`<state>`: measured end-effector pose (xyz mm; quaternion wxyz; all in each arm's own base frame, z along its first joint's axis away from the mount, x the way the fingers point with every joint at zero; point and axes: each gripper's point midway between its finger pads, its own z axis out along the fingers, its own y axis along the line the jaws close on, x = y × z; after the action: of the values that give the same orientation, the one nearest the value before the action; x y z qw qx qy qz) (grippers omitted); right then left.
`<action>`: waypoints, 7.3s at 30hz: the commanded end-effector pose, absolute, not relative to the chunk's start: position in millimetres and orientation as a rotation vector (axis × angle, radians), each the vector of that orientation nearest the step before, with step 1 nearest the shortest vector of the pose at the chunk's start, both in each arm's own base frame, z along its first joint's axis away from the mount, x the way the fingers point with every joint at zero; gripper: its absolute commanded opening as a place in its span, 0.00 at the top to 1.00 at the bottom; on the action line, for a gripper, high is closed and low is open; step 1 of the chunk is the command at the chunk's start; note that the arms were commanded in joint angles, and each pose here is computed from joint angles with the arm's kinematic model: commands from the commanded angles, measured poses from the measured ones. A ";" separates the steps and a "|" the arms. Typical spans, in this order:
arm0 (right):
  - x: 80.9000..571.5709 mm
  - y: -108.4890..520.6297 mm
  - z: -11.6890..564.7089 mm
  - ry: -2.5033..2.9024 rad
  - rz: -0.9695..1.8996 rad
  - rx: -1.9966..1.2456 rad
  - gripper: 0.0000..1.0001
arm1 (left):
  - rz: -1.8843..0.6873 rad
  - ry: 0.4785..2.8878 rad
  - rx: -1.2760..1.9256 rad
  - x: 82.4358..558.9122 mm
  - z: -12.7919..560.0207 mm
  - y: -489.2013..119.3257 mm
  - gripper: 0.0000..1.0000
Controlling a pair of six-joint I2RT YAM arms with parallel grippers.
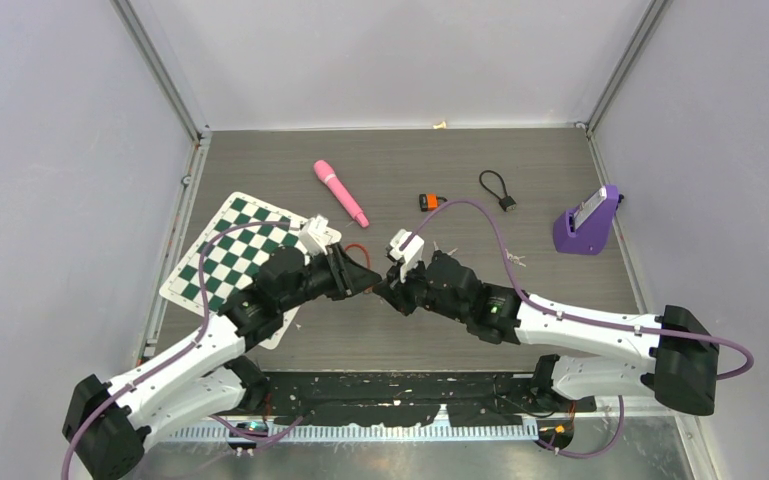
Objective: Unlock with the key
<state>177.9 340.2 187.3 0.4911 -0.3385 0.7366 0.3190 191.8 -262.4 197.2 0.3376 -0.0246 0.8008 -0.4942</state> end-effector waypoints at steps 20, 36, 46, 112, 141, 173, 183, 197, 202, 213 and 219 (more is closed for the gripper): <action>183.9 314.4 243.3 1.560 0.861 -0.568 0.20 | -1.045 1.965 0.037 211.6 238.5 -235.3 1.00; 178.4 328.0 279.1 1.024 0.500 -0.805 0.32 | -1.039 2.017 -0.200 218.1 255.9 -224.5 1.00; 174.2 358.6 284.3 0.906 0.374 -0.869 0.50 | -1.058 1.982 -0.240 220.0 276.1 -222.3 1.00; 154.3 327.1 310.8 1.046 1.189 -0.554 0.95 | -1.348 1.430 0.175 171.4 352.5 -231.4 0.29; 140.9 322.9 351.1 0.960 1.500 -0.405 0.95 | -1.535 1.374 0.323 152.6 365.9 -258.5 0.54; 148.4 317.2 354.0 1.012 1.469 -0.373 0.56 | -1.478 1.433 0.259 161.7 362.4 -254.0 1.00; 147.3 326.9 351.0 1.031 1.491 -0.404 0.66 | -1.502 1.433 0.239 162.1 363.6 -255.2 1.00; 146.3 331.8 346.3 1.045 1.500 -0.425 0.78 | -1.532 1.420 0.210 162.4 367.9 -255.3 1.00; 144.8 331.6 346.4 1.040 1.501 -0.433 0.91 | -1.533 1.426 0.210 162.5 366.4 -255.8 1.00; 146.2 328.7 342.1 1.070 1.477 -0.437 0.95 | -1.453 1.498 0.181 170.1 355.0 -251.0 0.91; 162.0 321.1 317.8 1.218 1.430 -0.351 0.95 | -1.203 1.671 0.089 190.7 327.3 -228.6 0.24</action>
<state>152.1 332.2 310.8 0.5693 -0.1841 0.5071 0.6204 175.8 -249.6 328.4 0.4847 0.0664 0.6588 -0.5715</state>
